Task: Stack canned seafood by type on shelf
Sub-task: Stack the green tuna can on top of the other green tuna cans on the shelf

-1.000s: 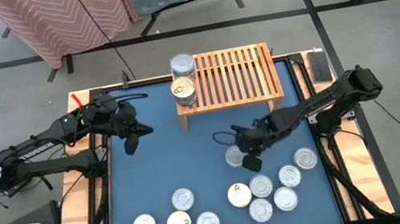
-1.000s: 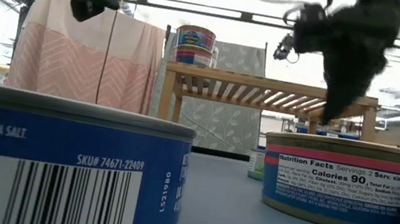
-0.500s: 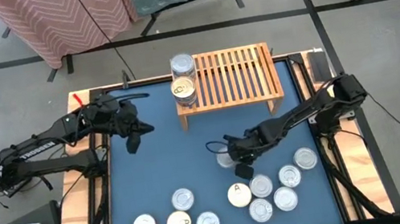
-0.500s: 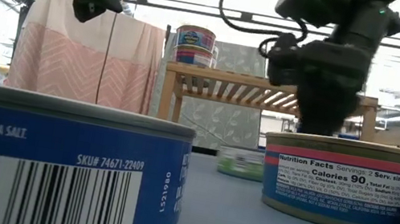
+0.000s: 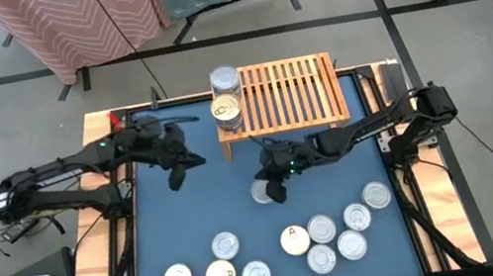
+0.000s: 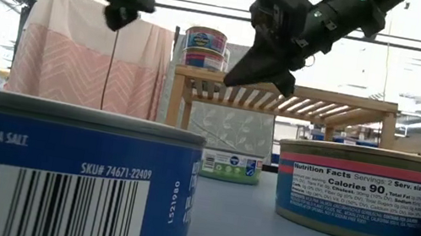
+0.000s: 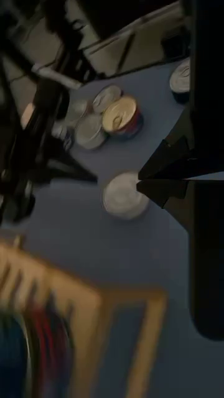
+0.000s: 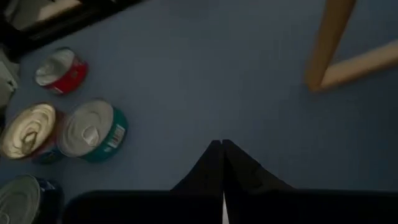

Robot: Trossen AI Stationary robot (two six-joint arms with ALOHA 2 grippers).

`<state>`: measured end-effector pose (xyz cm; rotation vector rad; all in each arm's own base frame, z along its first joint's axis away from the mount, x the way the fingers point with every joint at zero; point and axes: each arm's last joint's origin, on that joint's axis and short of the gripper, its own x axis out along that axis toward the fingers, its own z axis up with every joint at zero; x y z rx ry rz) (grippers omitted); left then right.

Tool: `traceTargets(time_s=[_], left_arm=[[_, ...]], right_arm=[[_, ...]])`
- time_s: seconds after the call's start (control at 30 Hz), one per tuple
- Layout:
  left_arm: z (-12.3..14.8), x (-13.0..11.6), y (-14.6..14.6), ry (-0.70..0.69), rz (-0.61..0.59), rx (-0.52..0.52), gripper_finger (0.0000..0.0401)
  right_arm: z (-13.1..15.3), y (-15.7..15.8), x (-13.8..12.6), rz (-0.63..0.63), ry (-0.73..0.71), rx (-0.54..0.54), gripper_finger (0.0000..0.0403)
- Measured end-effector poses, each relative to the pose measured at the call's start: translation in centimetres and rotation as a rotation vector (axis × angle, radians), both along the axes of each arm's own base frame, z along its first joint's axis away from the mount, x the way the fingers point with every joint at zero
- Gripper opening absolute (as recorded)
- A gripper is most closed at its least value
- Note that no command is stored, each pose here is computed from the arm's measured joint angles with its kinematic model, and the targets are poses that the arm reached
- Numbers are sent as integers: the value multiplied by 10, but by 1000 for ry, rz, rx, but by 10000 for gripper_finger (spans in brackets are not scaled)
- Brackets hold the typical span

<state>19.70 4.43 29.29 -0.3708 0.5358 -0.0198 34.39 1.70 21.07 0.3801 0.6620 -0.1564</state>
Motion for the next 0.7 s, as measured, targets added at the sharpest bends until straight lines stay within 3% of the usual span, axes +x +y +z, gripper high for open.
traceTargets(time_s=[0.23, 0.47, 0.7], left_arm=[[-14, 44, -21, -58, -80, 135, 2], [-17, 51, -34, -75, -153, 179, 1], [-21, 57, -35, -85, -172, 207, 1]], right_arm=[[-3, 18, -4, -9, -13, -2, 0], [-46, 40, -34, -102, 120, 98, 0], [-66, 46, -51, -156, 173, 102, 0]])
